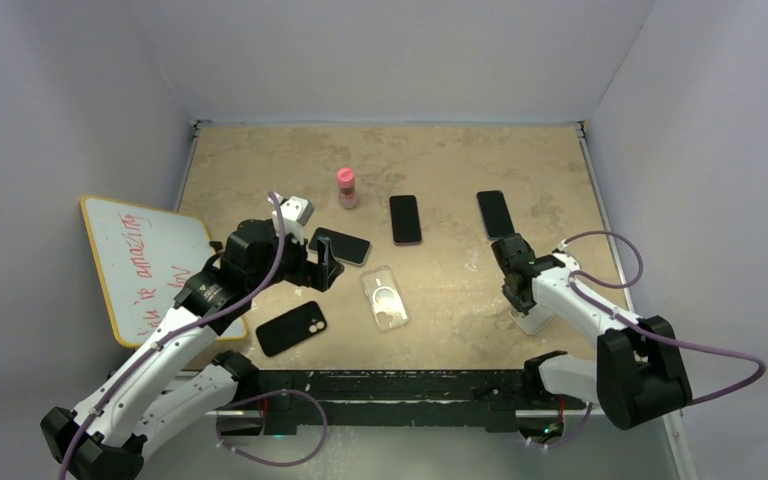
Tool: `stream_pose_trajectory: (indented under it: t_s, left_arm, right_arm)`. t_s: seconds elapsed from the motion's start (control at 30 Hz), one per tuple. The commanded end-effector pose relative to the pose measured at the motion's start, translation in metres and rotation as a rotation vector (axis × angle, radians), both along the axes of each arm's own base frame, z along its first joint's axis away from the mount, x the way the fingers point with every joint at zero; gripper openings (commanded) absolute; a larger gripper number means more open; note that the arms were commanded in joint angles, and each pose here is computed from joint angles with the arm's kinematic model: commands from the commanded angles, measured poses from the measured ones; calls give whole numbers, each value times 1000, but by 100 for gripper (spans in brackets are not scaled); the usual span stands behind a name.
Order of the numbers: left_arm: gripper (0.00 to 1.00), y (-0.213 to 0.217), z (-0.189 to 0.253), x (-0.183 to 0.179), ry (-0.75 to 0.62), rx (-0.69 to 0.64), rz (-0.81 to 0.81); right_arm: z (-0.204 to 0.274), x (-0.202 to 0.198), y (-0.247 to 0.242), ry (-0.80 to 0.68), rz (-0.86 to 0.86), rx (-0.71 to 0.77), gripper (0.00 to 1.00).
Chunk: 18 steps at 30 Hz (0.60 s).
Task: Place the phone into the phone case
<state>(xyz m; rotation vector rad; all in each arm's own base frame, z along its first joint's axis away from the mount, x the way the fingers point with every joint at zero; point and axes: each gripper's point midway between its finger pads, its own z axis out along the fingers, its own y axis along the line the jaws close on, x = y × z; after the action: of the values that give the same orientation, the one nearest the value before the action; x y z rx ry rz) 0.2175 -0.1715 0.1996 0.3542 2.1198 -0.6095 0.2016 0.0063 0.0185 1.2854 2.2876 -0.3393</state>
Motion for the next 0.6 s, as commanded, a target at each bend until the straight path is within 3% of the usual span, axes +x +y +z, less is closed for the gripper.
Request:
stream_pose_trajectory:
  t_s: [0.0, 0.03, 0.33, 0.43, 0.5, 0.57]
  left_arm:
    - [93, 2, 4, 3, -9, -11, 25]
    - [93, 2, 4, 2, -9, -11, 23]
    - [93, 0, -1, 4, 8, -2, 21]
    - [93, 0, -2, 4, 10, 0, 22]
    - [93, 0, -3, 4, 14, 0, 22]
    - [93, 0, -4, 5, 18, 2, 25]
  right_arm:
    - [12, 11, 0, -74, 42, 1, 8]
    - [12, 13, 2, -87, 56, 13, 0]
    - [30, 30, 38, -162, 294, 110, 0]
    - [38, 37, 73, -218, 475, 183, 0]
    - [49, 41, 117, -289, 716, 267, 0]
    - [53, 34, 142, -309, 803, 305, 0]
